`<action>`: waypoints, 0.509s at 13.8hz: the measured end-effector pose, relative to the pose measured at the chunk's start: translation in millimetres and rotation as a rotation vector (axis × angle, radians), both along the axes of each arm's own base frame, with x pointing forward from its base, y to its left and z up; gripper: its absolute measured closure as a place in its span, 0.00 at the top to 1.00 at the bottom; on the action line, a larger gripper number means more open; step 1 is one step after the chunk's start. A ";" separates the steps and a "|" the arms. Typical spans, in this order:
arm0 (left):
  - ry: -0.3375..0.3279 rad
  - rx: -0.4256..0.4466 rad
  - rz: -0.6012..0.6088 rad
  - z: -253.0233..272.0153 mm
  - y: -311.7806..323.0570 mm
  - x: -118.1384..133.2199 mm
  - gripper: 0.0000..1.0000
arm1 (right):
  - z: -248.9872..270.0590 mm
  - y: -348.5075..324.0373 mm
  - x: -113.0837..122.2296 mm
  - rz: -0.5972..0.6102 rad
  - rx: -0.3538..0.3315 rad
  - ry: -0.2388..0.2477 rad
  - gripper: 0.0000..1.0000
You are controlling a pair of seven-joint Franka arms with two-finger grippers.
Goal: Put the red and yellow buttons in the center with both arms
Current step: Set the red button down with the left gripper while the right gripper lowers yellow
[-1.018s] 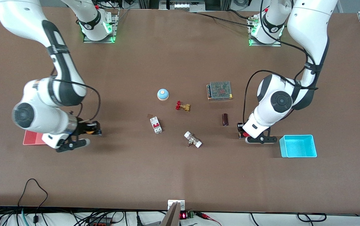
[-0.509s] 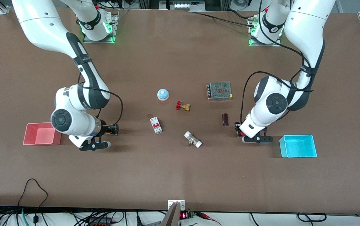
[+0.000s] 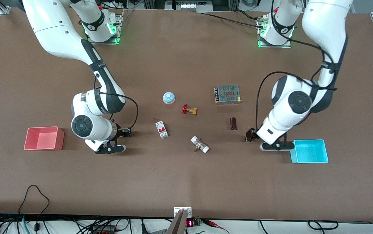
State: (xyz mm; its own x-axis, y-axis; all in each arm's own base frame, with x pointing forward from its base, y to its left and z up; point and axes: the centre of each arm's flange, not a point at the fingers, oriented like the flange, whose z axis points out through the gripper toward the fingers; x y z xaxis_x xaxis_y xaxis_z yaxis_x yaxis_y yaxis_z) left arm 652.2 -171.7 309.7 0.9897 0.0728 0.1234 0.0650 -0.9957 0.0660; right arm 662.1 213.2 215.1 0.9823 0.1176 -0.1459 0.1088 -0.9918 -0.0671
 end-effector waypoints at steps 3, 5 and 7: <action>-0.021 0.005 0.031 53.6 39.9 2.5 0.98 | 1.4 1.4 0.9 -0.008 0.000 -0.007 0.53; -0.018 0.019 0.018 88.7 74.7 -0.8 0.98 | 4.8 3.1 2.8 -0.027 0.000 -0.016 0.72; -0.003 0.033 0.001 121.1 105.0 -8.6 0.98 | 19.9 7.4 7.9 -0.042 0.006 -0.042 0.93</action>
